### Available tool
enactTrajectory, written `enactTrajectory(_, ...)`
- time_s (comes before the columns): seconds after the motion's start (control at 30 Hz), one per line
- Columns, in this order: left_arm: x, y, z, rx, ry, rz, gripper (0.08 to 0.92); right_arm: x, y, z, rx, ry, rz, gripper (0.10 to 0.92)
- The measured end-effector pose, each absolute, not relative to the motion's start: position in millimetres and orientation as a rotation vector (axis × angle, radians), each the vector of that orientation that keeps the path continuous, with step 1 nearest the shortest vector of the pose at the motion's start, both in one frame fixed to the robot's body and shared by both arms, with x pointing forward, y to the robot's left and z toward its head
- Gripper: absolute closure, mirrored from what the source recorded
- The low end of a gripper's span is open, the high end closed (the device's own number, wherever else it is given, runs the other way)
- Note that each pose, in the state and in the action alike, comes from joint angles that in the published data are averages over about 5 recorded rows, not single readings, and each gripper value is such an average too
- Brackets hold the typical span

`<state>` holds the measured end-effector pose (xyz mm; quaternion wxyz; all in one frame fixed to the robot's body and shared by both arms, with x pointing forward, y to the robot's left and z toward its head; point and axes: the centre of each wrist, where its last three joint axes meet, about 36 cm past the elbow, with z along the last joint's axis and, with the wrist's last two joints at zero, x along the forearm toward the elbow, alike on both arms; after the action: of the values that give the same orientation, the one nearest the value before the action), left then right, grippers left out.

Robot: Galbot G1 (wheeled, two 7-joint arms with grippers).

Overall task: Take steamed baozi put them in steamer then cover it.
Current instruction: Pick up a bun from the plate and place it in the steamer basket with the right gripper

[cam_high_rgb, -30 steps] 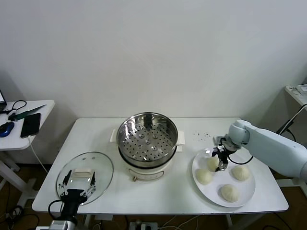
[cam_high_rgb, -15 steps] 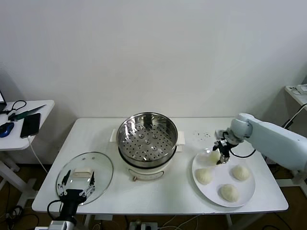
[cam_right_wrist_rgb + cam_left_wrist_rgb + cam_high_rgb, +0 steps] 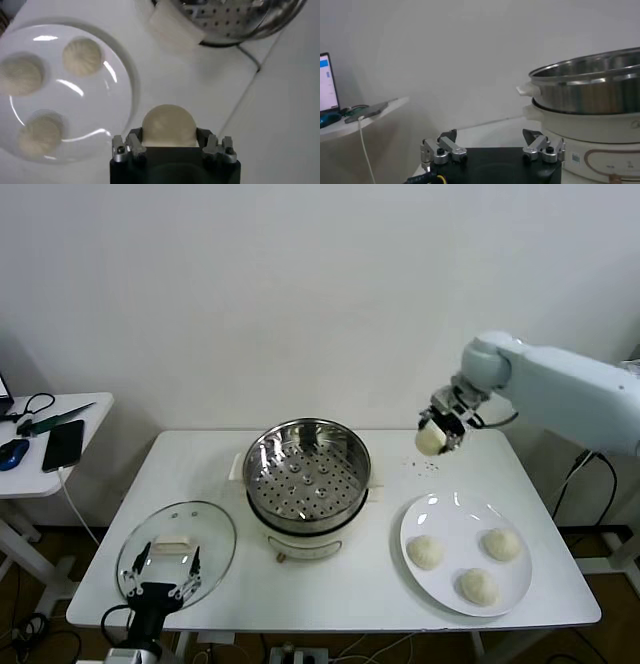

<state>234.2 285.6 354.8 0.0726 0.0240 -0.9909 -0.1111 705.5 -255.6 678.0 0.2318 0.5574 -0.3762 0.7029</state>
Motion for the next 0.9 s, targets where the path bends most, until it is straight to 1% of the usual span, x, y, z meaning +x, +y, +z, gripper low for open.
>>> enactTrajectory(0.17,231.9,285.0,354.4,0.068,-2.973,-0.333,0.177,708.4,-195.1,709.4,1.609,-0.842,2.141,0.328)
enactTrajectory(0.37,228.4,284.8,353.8,0.068,-2.968,-0.333,0.177,704.0,-120.5,718.4,1.689,-0.595,2.340,0.327)
enactTrajectory(0.6,225.2,285.8,352.3,0.074,-2.959,-0.331,0.177,697.4,-50.7,692.2,1.759,-0.339,2.482,0.326)
enactTrajectory(0.9,222.6,287.7,350.7,0.083,-2.952,-0.329,0.177,692.4,1.0,639.3,1.824,-0.136,2.546,0.318)
